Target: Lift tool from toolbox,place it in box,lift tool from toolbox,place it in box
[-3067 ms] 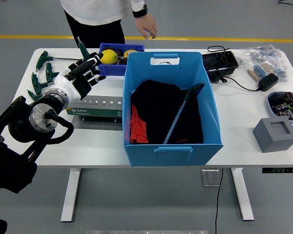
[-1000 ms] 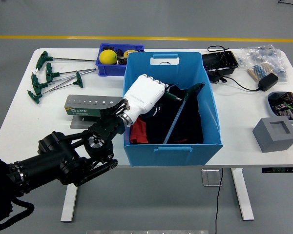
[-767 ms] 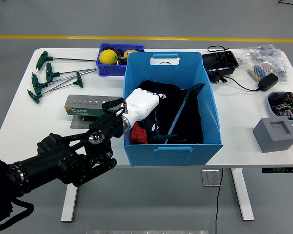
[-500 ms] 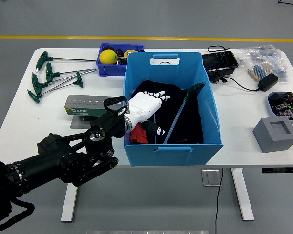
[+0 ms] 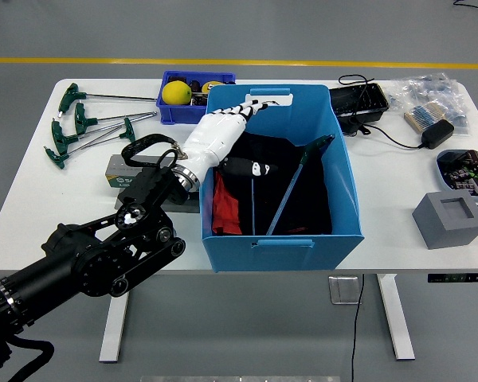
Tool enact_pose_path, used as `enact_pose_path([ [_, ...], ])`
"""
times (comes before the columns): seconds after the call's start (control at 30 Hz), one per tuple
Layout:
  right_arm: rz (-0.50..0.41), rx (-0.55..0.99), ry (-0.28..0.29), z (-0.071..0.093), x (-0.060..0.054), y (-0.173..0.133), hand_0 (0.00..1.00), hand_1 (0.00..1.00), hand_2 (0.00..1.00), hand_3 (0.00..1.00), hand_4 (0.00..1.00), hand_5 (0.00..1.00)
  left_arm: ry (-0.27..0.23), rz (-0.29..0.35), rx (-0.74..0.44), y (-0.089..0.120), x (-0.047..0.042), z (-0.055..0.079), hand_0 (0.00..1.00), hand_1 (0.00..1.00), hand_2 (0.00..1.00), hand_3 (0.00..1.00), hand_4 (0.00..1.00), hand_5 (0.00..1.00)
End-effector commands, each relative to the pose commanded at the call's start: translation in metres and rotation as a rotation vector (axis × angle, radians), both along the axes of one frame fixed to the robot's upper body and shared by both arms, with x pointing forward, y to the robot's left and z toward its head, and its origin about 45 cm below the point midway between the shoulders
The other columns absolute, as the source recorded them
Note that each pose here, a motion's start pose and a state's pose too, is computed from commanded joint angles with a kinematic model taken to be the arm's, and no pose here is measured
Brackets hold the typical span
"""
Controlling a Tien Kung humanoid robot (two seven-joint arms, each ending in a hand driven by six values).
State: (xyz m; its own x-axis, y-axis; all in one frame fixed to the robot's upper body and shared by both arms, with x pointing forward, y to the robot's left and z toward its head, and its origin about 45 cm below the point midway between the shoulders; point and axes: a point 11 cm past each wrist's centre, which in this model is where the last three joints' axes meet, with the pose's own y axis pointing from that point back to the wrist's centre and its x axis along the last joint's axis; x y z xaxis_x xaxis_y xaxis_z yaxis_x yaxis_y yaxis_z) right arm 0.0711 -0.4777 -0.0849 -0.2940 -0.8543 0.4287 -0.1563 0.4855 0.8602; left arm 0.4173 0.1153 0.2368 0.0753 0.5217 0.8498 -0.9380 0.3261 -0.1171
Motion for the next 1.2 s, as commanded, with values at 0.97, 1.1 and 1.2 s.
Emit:
enact_pose_path([
  [0.97,-0.006,0.008,0.018,-0.004,-0.011,0.004,0.679,0.664,0.728,0.574,0.778,0.693,0.018,0.548,-0.691,0.172,-0.0536,-0.007,0.276,0.384,0.497,0.557,0.734,0.372],
  [1.1,-0.005,0.009,0.024,-0.005,-0.012,0.006,0.679,0.664,0.728,0.574,0.778,0.693,0.044,0.596,-0.712,0.188,-0.0625,-0.013,0.276,0.384,0.497,0.557,0.734,0.372],
  [1.2,-0.003,0.011,0.026,-0.005,-0.013,0.006,0.680,0.664,0.728,0.574,0.778,0.692,0.106,0.566,-0.746,0.182,-0.0647,-0.020,0.281,0.401,0.506,0.562,0.725,0.352],
])
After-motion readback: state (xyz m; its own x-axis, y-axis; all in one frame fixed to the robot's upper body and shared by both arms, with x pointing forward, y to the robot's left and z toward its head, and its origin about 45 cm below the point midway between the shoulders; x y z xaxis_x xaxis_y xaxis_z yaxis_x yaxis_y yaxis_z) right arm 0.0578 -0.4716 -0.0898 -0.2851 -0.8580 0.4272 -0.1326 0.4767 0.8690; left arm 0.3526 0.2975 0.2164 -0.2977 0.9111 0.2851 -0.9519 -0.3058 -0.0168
